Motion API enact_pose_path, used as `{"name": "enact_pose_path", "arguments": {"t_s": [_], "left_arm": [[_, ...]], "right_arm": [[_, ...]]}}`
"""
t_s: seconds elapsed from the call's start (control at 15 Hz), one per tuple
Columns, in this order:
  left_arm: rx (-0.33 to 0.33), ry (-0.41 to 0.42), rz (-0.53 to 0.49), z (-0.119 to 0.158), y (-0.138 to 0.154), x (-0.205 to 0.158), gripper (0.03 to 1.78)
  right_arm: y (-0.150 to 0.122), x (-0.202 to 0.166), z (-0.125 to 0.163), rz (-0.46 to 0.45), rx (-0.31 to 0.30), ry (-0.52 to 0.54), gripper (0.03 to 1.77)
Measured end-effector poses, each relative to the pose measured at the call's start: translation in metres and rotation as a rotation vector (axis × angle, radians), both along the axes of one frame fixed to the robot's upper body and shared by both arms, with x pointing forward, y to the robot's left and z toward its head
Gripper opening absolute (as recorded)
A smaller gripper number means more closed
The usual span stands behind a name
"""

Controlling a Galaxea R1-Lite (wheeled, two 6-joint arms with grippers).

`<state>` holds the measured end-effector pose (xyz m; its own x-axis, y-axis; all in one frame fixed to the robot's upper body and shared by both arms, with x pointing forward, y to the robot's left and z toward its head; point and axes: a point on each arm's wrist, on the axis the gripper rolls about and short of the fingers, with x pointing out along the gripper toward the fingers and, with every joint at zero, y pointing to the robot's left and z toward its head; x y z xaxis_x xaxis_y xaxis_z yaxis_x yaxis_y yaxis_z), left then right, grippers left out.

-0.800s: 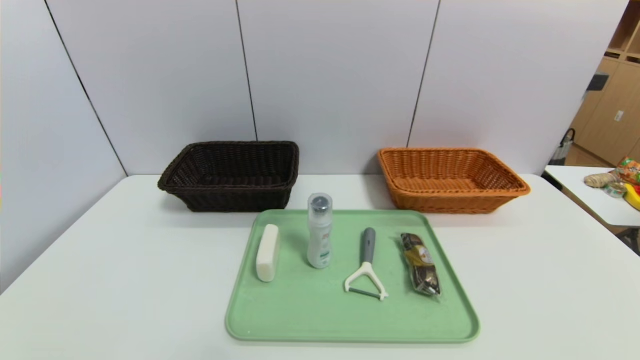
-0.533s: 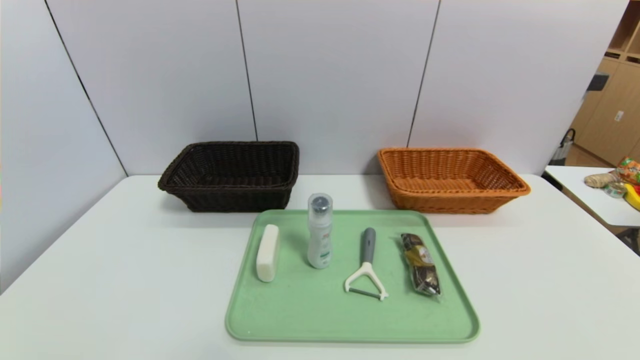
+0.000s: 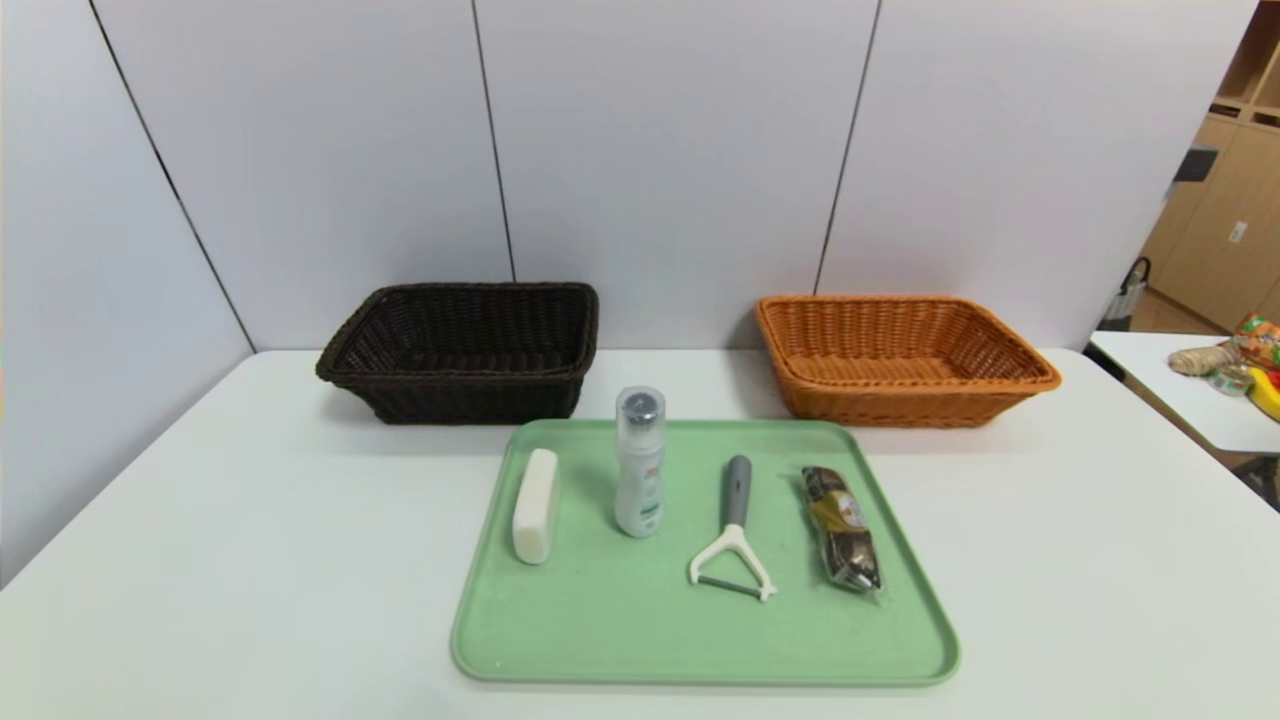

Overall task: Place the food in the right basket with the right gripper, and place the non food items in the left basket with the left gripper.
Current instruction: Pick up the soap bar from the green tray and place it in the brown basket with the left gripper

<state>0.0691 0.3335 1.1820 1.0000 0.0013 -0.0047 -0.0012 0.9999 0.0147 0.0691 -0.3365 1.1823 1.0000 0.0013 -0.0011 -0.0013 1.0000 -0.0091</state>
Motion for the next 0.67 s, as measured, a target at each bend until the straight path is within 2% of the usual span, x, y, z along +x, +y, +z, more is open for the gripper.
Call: {"name": "enact_pose_path", "arguments": {"t_s": [0.67], "left_arm": [[0.014, -0.004, -0.005, 0.0012, -0.0001, -0.0004, 1.75]], "right_arm": [[0.0000, 0.0000, -0.0002, -0.001, 0.004, 0.002, 1.75]]}}
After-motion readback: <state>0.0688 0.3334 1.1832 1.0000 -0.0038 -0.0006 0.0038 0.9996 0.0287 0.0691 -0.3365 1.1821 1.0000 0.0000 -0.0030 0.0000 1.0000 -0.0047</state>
